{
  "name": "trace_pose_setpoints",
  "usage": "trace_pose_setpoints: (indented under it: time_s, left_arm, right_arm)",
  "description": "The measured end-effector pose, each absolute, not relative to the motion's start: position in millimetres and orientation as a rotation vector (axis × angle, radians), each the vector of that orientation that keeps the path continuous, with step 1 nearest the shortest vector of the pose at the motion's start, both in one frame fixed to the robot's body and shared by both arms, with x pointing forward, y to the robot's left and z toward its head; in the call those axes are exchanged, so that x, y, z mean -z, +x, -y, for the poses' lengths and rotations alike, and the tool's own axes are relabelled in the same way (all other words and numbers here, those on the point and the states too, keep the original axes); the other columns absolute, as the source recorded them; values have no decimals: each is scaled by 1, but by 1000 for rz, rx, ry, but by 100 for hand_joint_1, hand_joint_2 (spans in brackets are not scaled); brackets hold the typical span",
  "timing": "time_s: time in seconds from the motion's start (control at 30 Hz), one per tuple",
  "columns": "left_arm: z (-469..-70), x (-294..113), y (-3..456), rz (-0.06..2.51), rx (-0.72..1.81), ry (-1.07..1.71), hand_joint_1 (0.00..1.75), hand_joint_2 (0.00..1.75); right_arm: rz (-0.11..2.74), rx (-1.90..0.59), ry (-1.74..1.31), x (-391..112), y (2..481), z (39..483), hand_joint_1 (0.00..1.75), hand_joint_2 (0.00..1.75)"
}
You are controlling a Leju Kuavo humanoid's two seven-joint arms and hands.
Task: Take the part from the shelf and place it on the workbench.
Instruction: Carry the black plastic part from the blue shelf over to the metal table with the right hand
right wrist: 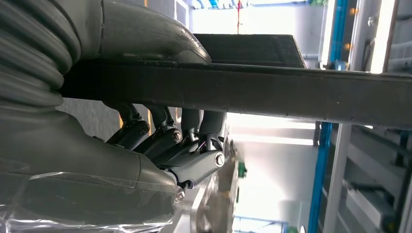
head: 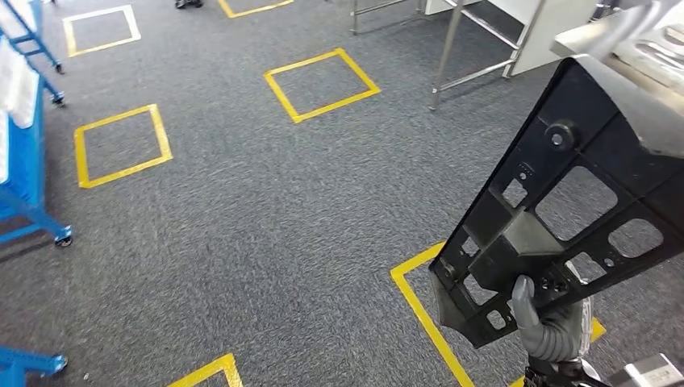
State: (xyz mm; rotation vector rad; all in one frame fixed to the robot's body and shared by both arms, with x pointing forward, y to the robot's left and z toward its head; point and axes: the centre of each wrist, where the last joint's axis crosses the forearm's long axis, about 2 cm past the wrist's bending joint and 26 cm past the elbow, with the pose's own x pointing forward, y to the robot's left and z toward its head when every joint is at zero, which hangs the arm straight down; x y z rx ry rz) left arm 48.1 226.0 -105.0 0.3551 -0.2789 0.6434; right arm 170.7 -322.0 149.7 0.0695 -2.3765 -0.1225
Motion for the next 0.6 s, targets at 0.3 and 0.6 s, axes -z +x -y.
trace_pose_setpoints:
  time_s: [0.3, 0.6]
  left_arm:
    - [-224, 105, 44, 314, -654, 339, 0, 0]
    - [-221, 106, 41, 332, -643, 312, 0, 0]
  right_arm:
    - [2371, 127, 47, -149, 176, 318, 175, 175]
    - [2356, 102, 9, -148, 169, 318, 175, 175]
